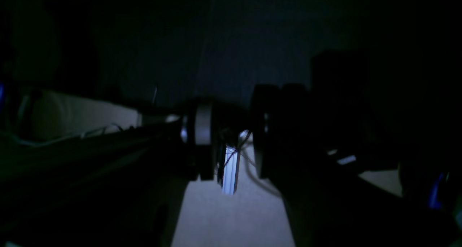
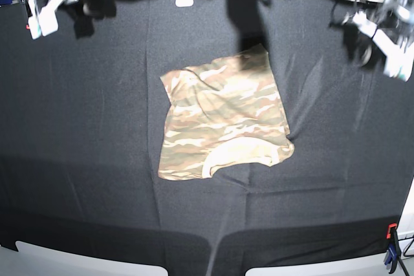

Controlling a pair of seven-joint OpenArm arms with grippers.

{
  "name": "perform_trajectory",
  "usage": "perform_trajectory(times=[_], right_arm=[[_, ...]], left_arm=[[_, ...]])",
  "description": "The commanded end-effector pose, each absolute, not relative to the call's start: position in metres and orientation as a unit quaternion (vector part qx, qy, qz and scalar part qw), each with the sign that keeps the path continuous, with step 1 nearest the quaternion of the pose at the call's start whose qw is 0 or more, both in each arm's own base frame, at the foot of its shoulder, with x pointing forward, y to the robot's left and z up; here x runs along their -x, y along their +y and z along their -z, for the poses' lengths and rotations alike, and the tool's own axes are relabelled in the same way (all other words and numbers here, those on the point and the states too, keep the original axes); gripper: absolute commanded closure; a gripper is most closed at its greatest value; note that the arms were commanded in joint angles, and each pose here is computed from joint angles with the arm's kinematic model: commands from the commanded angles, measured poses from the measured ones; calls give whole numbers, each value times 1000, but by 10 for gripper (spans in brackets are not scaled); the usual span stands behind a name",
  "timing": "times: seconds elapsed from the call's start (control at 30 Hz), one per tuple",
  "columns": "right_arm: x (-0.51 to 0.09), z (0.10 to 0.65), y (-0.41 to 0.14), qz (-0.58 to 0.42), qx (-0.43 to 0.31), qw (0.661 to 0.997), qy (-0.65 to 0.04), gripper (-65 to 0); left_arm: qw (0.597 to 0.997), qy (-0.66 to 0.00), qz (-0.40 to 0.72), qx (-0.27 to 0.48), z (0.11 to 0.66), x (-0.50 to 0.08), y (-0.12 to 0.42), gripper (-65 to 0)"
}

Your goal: Layout the t-shirt on the table in an organized manner, then fold the t-shirt properly

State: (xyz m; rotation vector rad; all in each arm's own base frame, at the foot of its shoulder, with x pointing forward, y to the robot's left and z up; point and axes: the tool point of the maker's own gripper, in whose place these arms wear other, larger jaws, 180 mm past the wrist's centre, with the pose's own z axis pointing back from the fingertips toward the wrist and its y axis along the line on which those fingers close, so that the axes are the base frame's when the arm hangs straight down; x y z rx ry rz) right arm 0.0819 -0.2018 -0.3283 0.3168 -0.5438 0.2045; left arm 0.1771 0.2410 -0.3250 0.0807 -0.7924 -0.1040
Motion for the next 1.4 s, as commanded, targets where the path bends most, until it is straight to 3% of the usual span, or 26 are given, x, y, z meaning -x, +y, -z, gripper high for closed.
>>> perform_trajectory(times=[0.0,0.43,0.63,0.83,0.97,1.23,1.37], right_arm=[[-74,324,-200,-105,-161,946,-262,-162],[4,332,-190,-83,-194,966,-151,-162],[34,356,-181,-83,-207,971,-90,-162],[89,422,-175,-110,-225,968,1,-162],[113,477,-176,-133,-226,964,49,-162],[75,583,-171,-119,-188,974,45,-162],[50,624,-200,-107,-81,990,39,-162]], left_arm=[[917,-392,48,-50,318,-174,247,-284],[969,-235,74,-34,357,-60,250,-284],[983,-136,125,-10,400,17,264,-284],[988,-70,137,-10,466,88,285,-284],[990,-70,122,31,523,94,264,-284],[991,-7,125,41,617,93,225,-283],[994,9,110,25,640,74,211,-283]])
